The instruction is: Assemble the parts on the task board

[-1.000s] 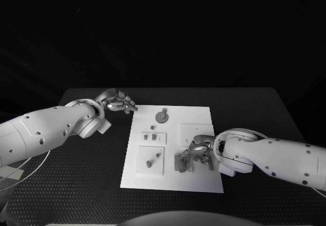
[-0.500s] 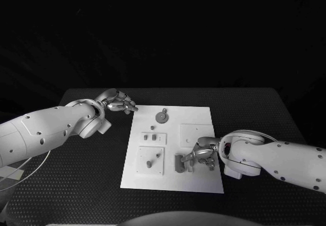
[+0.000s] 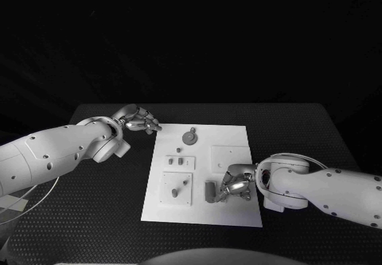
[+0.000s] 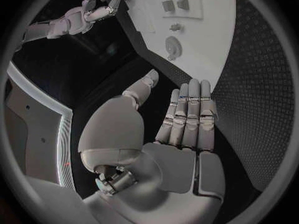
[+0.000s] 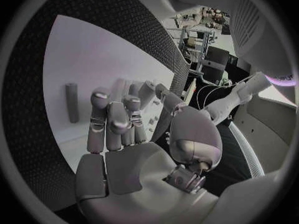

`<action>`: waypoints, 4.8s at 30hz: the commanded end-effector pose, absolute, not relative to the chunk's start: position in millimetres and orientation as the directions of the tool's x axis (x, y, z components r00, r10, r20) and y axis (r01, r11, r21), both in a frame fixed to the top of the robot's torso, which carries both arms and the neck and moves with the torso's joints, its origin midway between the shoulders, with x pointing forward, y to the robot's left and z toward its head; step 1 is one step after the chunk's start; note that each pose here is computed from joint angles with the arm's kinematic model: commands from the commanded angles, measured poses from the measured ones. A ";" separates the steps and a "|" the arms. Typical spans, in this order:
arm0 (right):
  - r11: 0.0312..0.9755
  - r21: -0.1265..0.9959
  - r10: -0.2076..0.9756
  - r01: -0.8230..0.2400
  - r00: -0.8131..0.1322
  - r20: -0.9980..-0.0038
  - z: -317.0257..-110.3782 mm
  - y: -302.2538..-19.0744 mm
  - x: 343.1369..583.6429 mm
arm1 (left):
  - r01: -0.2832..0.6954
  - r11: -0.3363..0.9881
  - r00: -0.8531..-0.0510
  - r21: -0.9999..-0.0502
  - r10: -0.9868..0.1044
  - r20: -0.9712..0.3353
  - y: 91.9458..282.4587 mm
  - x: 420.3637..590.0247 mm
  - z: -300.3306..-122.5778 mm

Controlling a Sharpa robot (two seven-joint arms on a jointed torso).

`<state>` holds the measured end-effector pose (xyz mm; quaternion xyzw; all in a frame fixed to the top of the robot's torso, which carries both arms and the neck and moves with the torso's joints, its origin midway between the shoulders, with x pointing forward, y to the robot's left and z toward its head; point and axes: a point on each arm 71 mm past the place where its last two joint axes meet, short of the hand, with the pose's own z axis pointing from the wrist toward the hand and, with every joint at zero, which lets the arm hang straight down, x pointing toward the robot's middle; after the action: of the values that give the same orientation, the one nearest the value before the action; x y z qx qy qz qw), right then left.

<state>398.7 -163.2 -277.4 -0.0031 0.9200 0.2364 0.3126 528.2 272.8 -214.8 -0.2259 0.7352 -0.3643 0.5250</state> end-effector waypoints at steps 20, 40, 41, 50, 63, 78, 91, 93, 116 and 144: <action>0.902 0.376 0.088 -0.214 -0.761 -0.643 -279.6 -151.9 405.3 | 0.054 0.625 -0.358 -0.779 -0.716 -0.600 270.8 527.7 -214.5; 0.915 0.340 0.062 -0.218 -0.756 -0.652 -284.9 -148.4 407.3 | 0.054 0.625 -0.359 -0.779 -0.715 -0.599 270.7 527.7 -214.5; 0.914 0.341 0.060 -0.220 -0.758 -0.650 -285.1 -148.5 407.1 | 0.054 0.625 -0.359 -0.779 -0.715 -0.599 270.8 527.8 -214.5; 0.901 0.403 0.123 -0.164 -0.793 -0.597 -286.7 -151.4 406.5 | 0.054 0.625 -0.359 -0.778 -0.715 -0.600 270.6 528.0 -214.6; 0.896 0.425 0.163 -0.131 -0.792 -0.588 -285.2 -155.2 405.2 | 0.050 0.627 -0.360 -0.778 -0.715 -0.599 271.4 528.0 -214.9; 0.903 0.373 0.077 -0.214 -0.773 -0.629 -284.2 -148.0 404.5 | 0.050 0.627 -0.361 -0.778 -0.715 -0.599 271.2 527.9 -214.9; 0.915 0.310 0.019 -0.258 -0.740 -0.672 -287.8 -143.6 407.9 | 0.049 0.627 -0.361 -0.778 -0.715 -0.599 271.4 527.8 -214.9; 0.917 0.301 0.014 -0.262 -0.734 -0.679 -288.7 -143.9 407.9 | 0.049 0.627 -0.361 -0.778 -0.715 -0.599 271.4 527.7 -214.9; 0.895 0.247 -0.055 -0.371 -0.643 -0.764 -283.9 -136.0 403.6 | 0.048 0.627 -0.359 -0.777 -0.715 -0.600 273.0 527.5 -214.8; 0.837 0.252 -0.057 -0.486 -0.535 -0.843 -273.0 -122.0 394.3 | 0.049 0.627 -0.360 -0.777 -0.715 -0.600 272.9 527.8 -214.8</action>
<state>398.9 -129.5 -273.4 -0.1323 0.8598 0.2187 0.4420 528.0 274.9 -215.3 -0.2275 0.7372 -0.3619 0.5233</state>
